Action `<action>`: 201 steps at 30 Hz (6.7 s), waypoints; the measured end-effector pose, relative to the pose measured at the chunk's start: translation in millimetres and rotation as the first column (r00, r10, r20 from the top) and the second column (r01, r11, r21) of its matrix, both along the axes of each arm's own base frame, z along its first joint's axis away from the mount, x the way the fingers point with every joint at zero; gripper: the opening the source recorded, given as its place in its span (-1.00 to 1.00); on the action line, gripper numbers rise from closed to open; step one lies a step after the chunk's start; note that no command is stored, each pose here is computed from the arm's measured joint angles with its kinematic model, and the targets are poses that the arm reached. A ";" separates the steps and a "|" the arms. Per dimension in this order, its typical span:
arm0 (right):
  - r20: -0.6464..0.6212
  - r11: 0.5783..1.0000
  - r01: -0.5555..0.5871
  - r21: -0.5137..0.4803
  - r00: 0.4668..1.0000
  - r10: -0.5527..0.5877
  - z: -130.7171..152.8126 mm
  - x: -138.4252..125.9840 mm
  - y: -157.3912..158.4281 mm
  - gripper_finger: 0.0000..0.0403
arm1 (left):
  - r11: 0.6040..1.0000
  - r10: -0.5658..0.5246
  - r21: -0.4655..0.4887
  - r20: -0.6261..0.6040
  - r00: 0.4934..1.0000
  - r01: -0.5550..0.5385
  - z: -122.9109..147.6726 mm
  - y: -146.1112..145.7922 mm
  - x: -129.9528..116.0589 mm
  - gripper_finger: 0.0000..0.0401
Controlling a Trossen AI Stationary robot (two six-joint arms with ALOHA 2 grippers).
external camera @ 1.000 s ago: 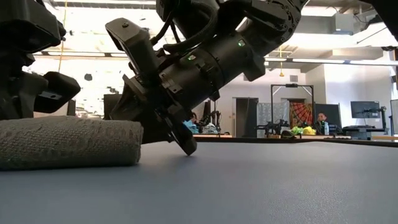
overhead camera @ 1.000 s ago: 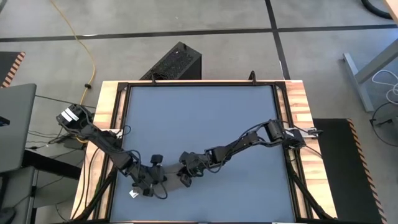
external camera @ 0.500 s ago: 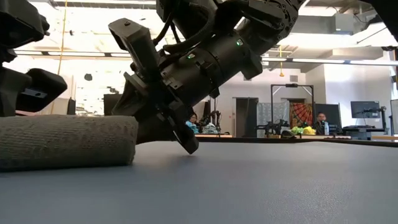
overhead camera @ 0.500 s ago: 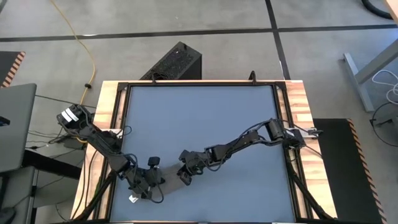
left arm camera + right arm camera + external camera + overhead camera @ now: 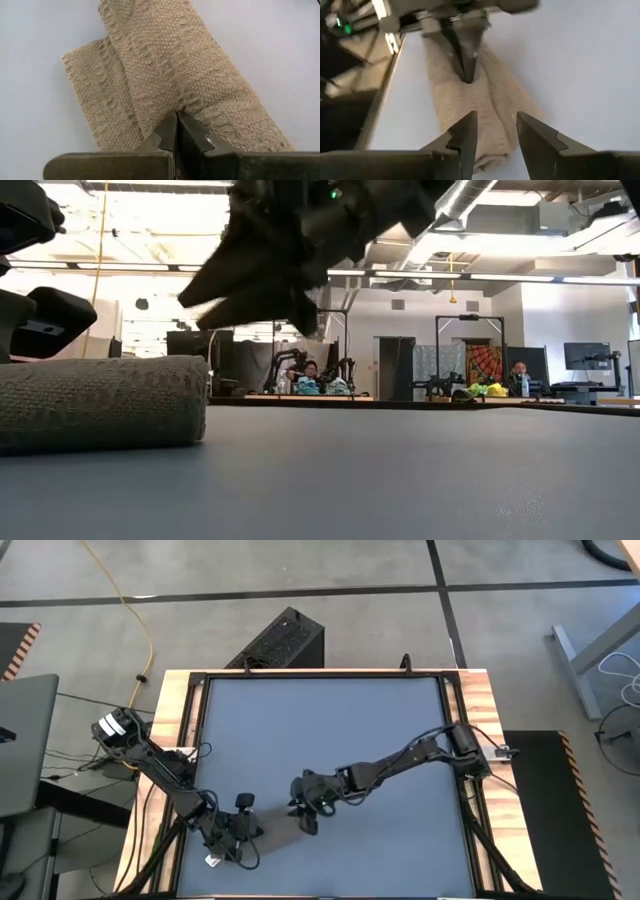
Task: Roll towel into tight, uniform cylinder
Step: Roll the gray towel
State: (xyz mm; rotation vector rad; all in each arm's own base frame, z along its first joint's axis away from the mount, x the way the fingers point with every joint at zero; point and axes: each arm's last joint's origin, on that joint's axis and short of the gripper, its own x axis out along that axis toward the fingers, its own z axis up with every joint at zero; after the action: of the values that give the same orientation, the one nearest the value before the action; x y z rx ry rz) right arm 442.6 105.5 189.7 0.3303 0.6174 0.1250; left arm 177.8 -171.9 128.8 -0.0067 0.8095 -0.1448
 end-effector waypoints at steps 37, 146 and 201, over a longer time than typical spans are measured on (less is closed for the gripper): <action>-0.061 0.975 -0.002 -0.221 0.998 -0.012 -84.2 16.5 0.0 -0.94 | 0.996 0.069 -0.051 -0.016 0.997 -0.070 0.0 -1.2 -3.5 -1.00; 0.112 0.999 -0.049 0.007 0.992 0.048 -58.3 -0.9 92.5 -0.92 | 0.918 0.156 -0.360 -0.056 0.986 -0.166 2.4 -14.7 -49.4 -1.00; 0.300 0.991 0.023 -0.131 0.954 0.018 -79.5 28.8 96.4 -0.91 | 0.970 -0.052 -0.234 0.043 0.998 0.060 -17.5 -6.7 -5.9 -1.00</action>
State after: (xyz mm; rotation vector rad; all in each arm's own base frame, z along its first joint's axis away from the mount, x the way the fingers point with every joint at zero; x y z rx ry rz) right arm 471.5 201.9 110.1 0.1769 0.3209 0.1276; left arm 172.0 -178.6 111.3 -0.2049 0.7527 -0.2931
